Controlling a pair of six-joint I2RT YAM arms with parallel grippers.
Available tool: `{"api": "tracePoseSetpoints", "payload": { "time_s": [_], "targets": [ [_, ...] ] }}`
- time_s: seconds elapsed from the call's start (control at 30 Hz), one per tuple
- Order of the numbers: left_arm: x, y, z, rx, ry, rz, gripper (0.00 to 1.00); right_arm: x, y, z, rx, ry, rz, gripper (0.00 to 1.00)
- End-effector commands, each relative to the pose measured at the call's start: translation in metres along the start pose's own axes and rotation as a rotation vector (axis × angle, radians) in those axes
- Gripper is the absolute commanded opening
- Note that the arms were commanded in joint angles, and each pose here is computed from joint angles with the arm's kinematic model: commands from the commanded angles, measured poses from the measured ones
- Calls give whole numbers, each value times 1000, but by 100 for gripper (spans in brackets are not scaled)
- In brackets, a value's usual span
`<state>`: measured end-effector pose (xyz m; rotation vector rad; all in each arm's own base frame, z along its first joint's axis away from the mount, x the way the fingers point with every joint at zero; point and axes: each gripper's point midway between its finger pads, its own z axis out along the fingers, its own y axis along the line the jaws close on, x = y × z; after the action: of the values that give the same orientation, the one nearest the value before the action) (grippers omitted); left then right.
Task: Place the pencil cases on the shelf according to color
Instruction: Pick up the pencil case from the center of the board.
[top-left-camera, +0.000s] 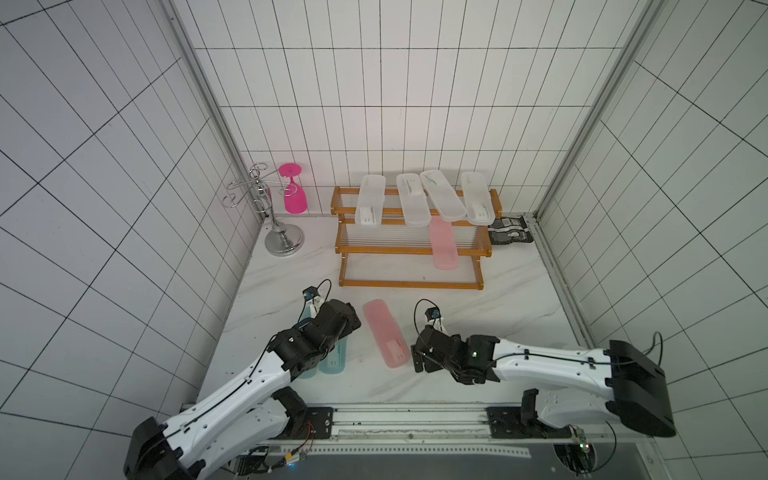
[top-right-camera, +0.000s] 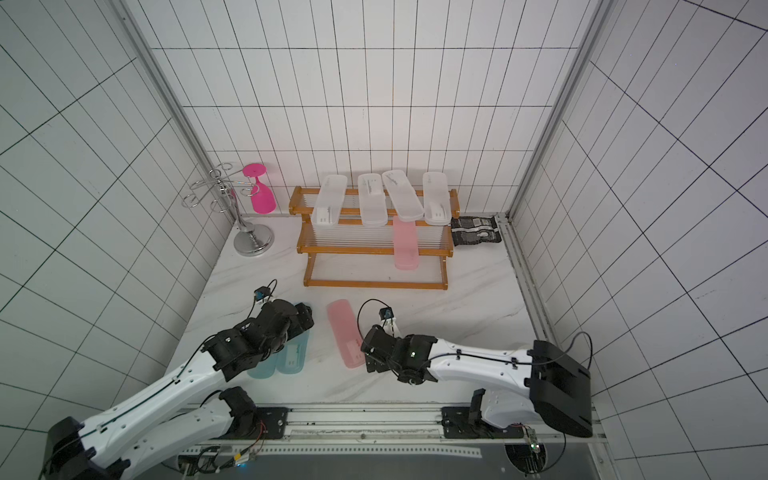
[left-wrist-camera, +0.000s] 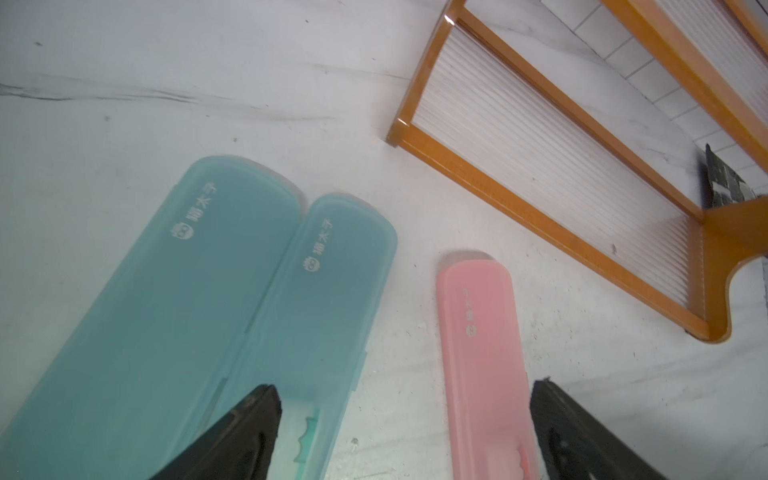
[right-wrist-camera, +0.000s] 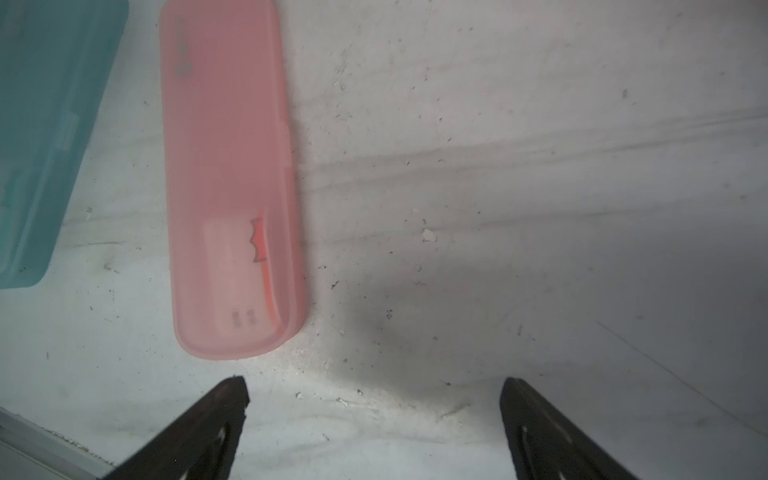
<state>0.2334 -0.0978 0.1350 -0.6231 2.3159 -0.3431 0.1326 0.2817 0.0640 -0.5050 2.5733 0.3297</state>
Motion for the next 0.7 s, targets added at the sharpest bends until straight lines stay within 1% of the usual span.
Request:
{"api": "tracePoseSetpoints", "payload": {
  "time_s": [0.0, 0.13, 0.33, 0.47, 0.5, 0.67],
  "targets": [
    [-3, 13, -3, -20, 20, 24, 98, -18, 47, 5, -126, -29, 24, 99],
    [-13, 21, -6, -17, -7, -7, 98, -16, 63, 17, -98, -6, -20, 99],
    [-16, 23, -9, -5, -14, -31, 98, -12, 80, 29, -55, 24, -73, 99],
    [-20, 24, -13, -10, -29, -26, 98, -4, 78, 40, -1, 58, -85, 99],
    [-22, 24, -14, -9, -36, -28, 98, -2, 76, 42, 15, 64, -58, 99],
    [-25, 23, -16, -2, -46, -29, 98, 5, 68, 47, 48, 77, -40, 99]
  ]
}}
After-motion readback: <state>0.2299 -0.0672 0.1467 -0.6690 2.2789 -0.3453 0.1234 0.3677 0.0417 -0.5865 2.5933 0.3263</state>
